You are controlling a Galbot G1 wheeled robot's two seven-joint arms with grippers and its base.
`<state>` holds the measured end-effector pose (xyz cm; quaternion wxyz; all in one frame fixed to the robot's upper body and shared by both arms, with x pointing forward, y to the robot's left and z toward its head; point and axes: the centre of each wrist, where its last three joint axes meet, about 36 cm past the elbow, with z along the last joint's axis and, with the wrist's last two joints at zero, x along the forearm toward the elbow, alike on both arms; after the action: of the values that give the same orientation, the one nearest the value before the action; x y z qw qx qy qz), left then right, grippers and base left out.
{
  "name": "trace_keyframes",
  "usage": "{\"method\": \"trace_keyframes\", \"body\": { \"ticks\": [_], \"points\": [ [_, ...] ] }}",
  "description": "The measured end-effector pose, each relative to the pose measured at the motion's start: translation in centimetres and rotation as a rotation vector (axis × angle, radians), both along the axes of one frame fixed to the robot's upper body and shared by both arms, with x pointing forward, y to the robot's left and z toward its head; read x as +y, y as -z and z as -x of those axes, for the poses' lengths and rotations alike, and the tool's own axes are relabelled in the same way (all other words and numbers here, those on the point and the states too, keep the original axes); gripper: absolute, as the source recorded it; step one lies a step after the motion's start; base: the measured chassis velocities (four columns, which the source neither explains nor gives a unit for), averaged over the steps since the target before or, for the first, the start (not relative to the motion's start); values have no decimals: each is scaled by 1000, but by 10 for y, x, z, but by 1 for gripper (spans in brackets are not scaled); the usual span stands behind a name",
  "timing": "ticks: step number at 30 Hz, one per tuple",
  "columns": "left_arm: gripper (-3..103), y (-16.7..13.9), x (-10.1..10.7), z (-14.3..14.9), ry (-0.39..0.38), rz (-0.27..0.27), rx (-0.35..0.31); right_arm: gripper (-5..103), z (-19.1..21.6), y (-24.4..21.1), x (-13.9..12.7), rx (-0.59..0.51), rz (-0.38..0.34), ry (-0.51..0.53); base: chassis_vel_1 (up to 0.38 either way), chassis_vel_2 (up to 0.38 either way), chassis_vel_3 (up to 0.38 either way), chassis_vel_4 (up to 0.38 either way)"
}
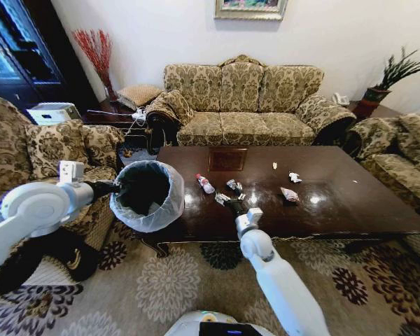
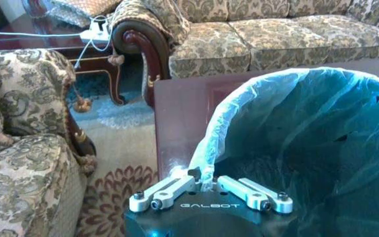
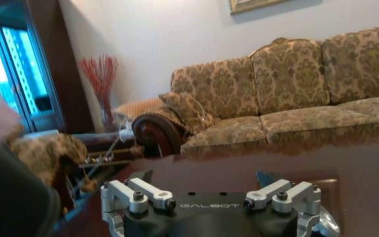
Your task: Move to the front of the table and place the trash on the table into the trash bin.
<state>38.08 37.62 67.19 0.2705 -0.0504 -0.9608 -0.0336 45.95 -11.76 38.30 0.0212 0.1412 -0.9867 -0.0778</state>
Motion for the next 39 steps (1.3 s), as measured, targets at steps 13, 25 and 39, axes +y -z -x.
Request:
{"method": "trace_keyframes", "body": {
  "ticks": [13,25,39],
  "points": [
    [0,-4,-11,4,36,-14,-10,100,-60,50,62,45,92,-68,-81,83,73,-76],
    [0,-1,-10,3,23,-31,11,84,-79,57,64,137,142,-69,0,0,0,0],
    [0,2,-8,6,10,-13,13,51,-67,71,56,183,153,-55,0,0,0,0]
  ]
}}
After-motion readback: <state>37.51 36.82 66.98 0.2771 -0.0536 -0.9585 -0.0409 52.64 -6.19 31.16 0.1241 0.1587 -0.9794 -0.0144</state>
